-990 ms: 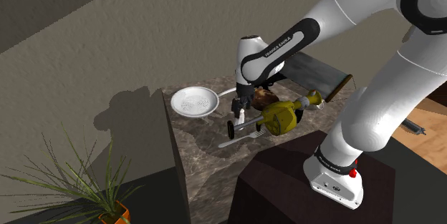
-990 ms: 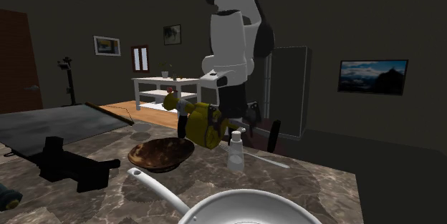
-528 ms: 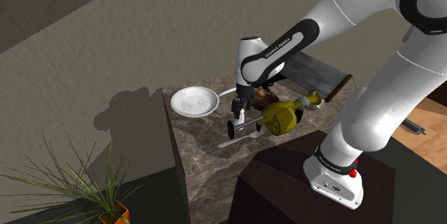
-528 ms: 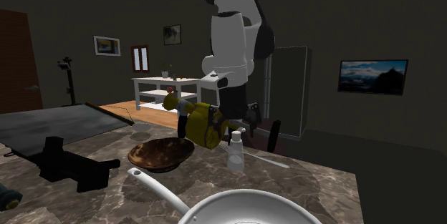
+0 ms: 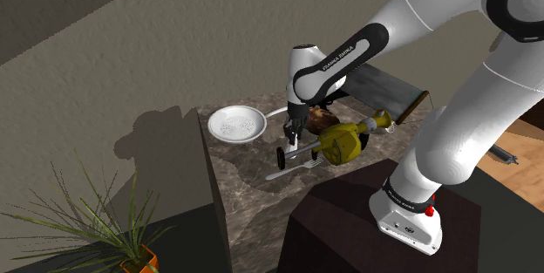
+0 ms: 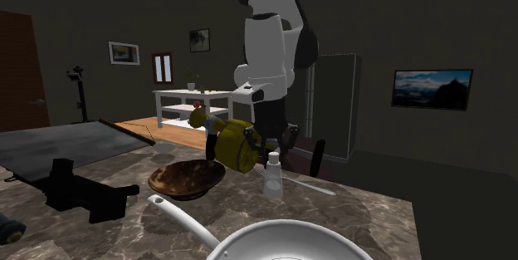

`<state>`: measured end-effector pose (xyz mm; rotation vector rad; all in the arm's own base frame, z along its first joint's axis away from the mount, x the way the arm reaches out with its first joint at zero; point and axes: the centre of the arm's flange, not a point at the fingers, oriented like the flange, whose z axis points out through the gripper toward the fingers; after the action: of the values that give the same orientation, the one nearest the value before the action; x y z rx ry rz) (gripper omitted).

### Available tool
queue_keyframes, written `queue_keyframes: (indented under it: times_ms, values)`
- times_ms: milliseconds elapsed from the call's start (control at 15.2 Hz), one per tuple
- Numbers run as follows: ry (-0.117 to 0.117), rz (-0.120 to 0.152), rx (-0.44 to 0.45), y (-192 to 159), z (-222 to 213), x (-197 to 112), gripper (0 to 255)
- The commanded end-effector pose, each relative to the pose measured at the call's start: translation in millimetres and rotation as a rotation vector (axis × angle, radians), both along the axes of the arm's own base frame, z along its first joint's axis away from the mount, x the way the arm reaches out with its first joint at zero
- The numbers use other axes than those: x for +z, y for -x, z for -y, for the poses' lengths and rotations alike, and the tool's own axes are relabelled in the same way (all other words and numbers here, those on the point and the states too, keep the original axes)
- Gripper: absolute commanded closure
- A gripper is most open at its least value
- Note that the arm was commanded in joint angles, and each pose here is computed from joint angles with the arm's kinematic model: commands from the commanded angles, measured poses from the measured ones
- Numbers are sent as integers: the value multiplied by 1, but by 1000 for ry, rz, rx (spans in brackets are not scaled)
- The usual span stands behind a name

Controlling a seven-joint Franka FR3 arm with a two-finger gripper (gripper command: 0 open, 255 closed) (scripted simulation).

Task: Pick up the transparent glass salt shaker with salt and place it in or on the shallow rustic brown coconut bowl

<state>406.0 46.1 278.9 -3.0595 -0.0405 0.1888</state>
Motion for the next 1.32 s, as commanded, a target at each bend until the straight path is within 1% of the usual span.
queue_keyframes:
  times_ms: [0,66,1254]
  values:
    - [0,-1,0,0,0,0,255]
    - [0,-1,0,0,0,0,255]
    - [0,-1,0,0,0,95,255]
